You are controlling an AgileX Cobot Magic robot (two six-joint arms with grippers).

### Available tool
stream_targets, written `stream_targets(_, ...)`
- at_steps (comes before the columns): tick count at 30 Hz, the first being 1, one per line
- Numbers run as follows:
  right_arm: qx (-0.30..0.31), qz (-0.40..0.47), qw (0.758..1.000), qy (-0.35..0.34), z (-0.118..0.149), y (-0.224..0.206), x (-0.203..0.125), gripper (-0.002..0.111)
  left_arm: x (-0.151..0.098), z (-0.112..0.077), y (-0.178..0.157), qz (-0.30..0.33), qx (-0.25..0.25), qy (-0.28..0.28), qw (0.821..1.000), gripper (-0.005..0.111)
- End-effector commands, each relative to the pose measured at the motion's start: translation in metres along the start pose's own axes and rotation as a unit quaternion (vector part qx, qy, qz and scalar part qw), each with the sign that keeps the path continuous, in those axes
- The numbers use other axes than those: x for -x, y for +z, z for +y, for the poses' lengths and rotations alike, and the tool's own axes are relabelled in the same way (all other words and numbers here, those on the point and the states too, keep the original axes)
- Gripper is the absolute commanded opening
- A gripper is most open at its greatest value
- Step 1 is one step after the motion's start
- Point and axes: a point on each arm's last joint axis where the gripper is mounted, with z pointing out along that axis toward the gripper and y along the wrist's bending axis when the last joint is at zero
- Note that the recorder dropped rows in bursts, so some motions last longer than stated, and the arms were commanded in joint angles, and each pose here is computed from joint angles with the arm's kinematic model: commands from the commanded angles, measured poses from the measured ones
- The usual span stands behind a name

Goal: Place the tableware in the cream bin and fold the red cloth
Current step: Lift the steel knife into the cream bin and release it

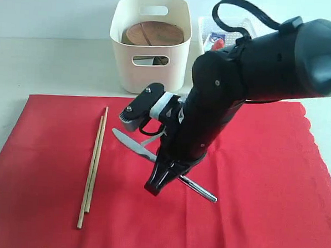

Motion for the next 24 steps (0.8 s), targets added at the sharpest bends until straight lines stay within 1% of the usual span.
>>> stream_targets(1,-0.017,-0.059,0.998,-0.001,0.000,-0.017,0.009,0.000,-0.001,0.000,0.000,-0.003,-0.003,-0.002,1.000,0.003)
stream_targets(6,-0.036,-0.108,0.993,-0.004,-0.003,-0.022,0.017,0.000,-0.001,0.000,0.000,-0.003,-0.003,-0.002,1.000,0.003)
stream_targets(12,-0.061,-0.177,0.982,0.001,-0.008,-0.026,0.029,0.000,-0.001,0.000,0.000,-0.003,-0.003,-0.002,1.000,0.003)
stream_targets(19,-0.091,-0.257,0.962,0.001,-0.014,-0.033,0.042,0.000,-0.001,0.000,0.000,-0.003,-0.003,-0.002,1.000,0.003)
stream_targets(24,-0.120,-0.307,0.944,0.017,-0.030,-0.041,0.047,0.000,-0.001,0.000,0.000,-0.003,-0.003,-0.002,1.000,0.003)
